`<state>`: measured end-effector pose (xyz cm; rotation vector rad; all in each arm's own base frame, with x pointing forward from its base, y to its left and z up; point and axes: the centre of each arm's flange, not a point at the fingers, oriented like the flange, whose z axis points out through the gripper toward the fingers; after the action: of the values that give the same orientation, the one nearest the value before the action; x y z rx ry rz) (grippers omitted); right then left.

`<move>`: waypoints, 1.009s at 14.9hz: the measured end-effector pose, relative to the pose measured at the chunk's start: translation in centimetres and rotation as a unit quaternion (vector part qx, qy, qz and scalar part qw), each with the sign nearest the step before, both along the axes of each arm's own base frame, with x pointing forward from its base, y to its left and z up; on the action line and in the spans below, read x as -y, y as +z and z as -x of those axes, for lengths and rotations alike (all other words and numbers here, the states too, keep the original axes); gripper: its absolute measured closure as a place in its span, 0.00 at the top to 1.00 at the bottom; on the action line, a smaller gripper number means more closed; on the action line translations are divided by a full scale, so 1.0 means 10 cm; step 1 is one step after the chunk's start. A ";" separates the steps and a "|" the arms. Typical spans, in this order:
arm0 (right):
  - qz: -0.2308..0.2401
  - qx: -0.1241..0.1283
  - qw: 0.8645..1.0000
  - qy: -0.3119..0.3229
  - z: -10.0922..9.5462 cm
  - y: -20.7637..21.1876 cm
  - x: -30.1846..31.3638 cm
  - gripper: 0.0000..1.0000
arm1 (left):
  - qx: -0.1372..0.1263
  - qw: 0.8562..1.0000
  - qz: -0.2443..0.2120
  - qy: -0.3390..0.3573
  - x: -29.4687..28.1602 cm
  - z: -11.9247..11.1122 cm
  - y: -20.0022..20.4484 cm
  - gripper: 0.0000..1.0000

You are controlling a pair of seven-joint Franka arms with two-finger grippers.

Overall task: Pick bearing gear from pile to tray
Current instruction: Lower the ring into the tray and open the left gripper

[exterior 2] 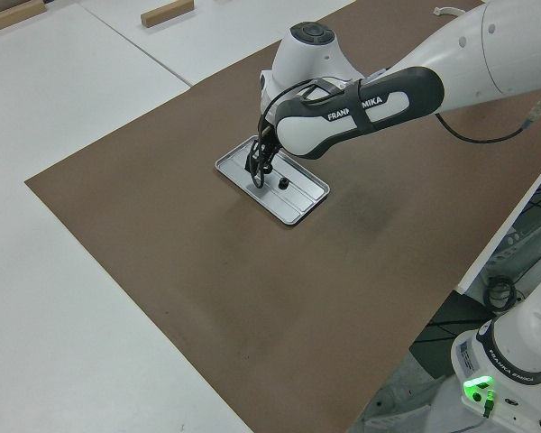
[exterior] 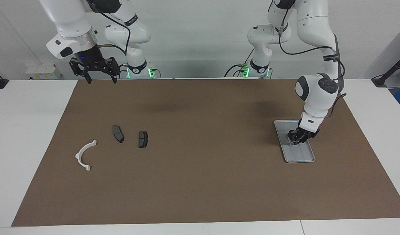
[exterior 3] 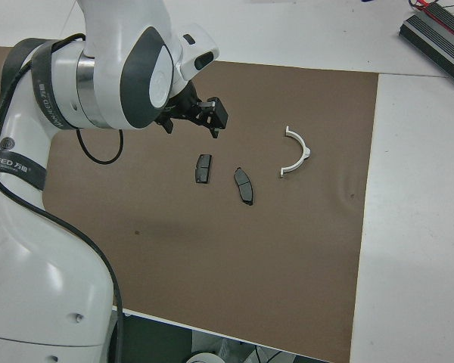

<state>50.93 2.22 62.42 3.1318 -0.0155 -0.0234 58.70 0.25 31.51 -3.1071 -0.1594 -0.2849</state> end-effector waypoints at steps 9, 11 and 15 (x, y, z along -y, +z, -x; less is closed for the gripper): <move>0.000 0.009 1.000 -0.002 0.04 0.09 0.02 1.00 | 0.011 1.000 0.005 0.010 0.10 -0.04 -0.11 0.40; 0.000 0.009 1.000 -0.001 0.04 0.09 0.01 1.00 | 0.012 1.000 0.006 0.008 0.13 -0.04 -0.16 0.40; 0.000 0.009 1.000 0.001 0.04 0.09 -0.01 1.00 | 0.016 1.000 0.006 0.008 0.14 -0.05 -0.20 0.40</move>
<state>50.50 2.27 63.29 3.1322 -0.0138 0.0036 59.25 -1.17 29.53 -3.1138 -0.1862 -0.3333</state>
